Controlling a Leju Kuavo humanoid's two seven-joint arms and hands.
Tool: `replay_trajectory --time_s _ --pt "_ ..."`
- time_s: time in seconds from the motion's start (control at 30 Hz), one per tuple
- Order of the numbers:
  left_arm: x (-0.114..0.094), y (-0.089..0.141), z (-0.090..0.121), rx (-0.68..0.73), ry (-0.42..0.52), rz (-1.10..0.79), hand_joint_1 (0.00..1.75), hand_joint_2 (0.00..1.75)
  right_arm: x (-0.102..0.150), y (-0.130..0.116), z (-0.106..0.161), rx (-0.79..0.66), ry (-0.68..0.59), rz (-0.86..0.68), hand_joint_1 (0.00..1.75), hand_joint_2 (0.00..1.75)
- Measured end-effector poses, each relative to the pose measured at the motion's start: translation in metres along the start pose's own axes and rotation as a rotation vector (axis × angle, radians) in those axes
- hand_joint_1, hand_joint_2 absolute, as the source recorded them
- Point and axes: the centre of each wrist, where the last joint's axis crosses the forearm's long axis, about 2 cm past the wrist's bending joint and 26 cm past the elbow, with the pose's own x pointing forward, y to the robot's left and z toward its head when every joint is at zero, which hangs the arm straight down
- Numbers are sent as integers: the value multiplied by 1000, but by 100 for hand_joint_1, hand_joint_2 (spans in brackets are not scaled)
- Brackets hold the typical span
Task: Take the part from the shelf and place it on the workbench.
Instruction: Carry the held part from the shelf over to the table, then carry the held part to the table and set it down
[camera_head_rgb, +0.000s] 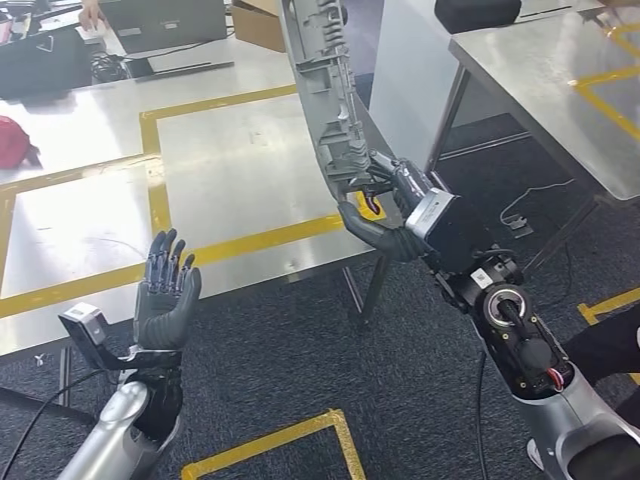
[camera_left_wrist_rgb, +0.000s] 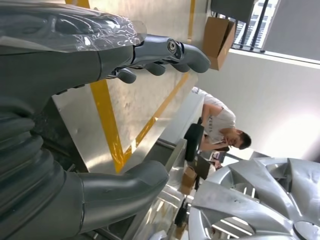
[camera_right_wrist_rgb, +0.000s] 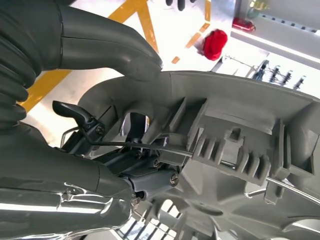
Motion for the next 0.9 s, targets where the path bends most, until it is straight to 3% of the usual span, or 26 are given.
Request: replay_trajectory --time_s 0.9 --pt "-4 -1 0 -12 10 0 0 175 -5 -1 -2 -4 6 2 175 175"
